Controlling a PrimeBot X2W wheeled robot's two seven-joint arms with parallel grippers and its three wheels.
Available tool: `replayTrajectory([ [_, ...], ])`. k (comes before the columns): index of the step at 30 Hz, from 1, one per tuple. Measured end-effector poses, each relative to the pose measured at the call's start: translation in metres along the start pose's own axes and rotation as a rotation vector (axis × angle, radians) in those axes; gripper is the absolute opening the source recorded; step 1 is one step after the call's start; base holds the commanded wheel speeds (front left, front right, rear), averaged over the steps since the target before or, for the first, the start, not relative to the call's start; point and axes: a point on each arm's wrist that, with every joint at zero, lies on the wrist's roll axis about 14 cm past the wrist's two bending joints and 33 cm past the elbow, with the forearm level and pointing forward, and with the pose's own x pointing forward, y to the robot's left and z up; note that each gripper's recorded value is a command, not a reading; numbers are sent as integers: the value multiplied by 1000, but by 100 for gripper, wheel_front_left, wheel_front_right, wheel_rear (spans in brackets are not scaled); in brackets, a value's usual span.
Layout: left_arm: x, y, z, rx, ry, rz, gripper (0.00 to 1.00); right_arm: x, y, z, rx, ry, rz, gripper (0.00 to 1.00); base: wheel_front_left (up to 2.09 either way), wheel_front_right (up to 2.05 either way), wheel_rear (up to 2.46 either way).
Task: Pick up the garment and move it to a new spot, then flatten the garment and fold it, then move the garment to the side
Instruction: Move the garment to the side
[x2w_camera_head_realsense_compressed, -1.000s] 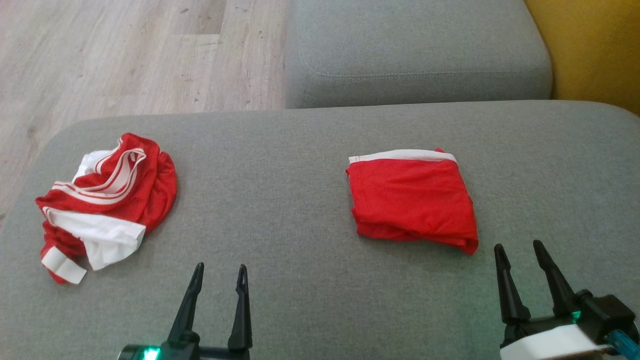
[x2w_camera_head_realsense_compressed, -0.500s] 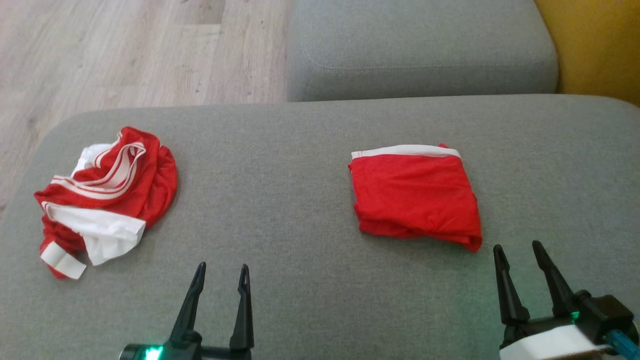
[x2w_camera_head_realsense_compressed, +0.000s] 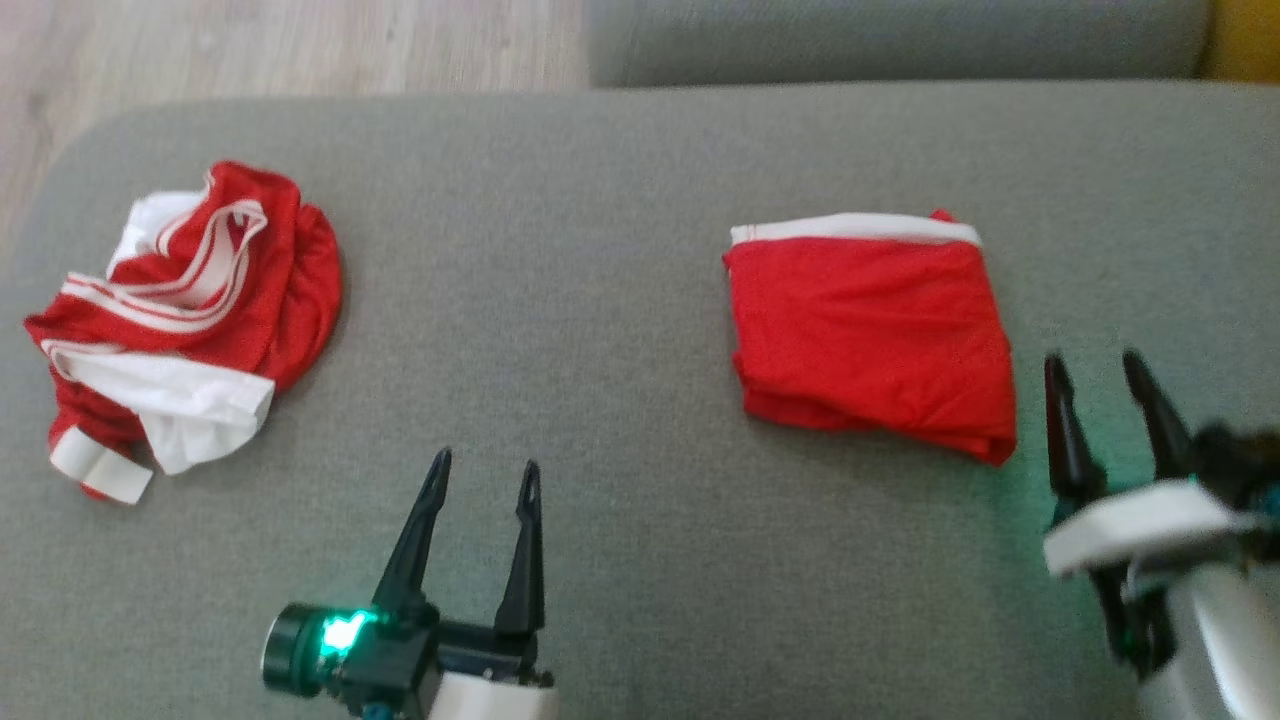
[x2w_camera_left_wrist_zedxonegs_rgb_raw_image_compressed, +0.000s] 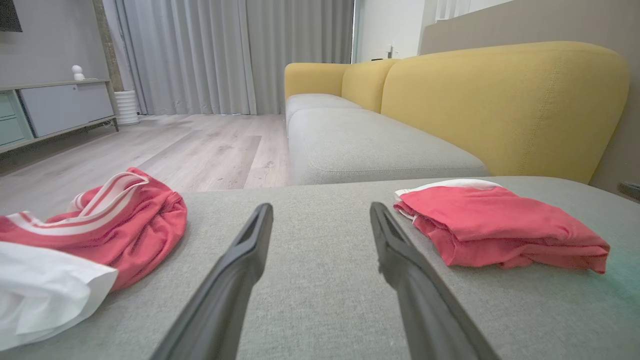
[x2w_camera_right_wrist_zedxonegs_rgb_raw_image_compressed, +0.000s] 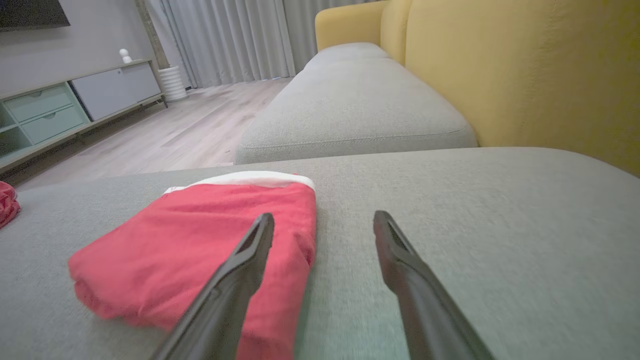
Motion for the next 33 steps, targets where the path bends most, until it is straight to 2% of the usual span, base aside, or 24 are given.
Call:
replayTrajectory([
  [4,13,-3,-5,0,14,-12,100,32,-3,-9,-4,96,16,100,0,0,0],
  [10,25,0,-9,5,20,-9,100,39,5,-65,32,366,61,100,0,0,0],
  [11,27,1,-9,7,20,-3,100,37,9,-73,42,404,74,87,0,0,0],
  [12,28,2,-9,8,20,-1,100,37,13,-76,55,416,87,40,0,0,0],
  [13,29,2,-9,6,20,1,100,39,15,-75,68,418,96,0,0,0,0],
  [16,31,2,-13,0,31,7,100,42,14,-72,97,398,106,0,0,0,0],
  [18,34,-1,-15,-3,36,0,100,42,4,-69,70,385,98,0,0,0,0],
  [23,50,-13,-21,-13,39,-46,100,43,-52,-54,-47,375,21,0,0,0,0],
  [24,50,-13,-21,-13,39,-46,100,43,-52,-54,-47,375,21,0,0,0,0],
  [25,62,-20,-20,-12,24,-73,100,44,-76,-47,-100,384,-8,0,0,0,0],
  [27,69,-23,-20,-10,17,-88,100,44,-88,-43,-124,387,-24,0,0,0,0],
  [28,80,-31,-22,-8,10,-121,100,44,-113,-35,-165,395,-63,0,0,0,0],
  [29,80,-31,-22,-8,10,-121,100,44,-113,-35,-165,395,-63,0,0,0,0],
  [33,100,-48,-35,-15,18,-193,100,42,-167,-20,-215,396,-171,0,0,0,0],
])
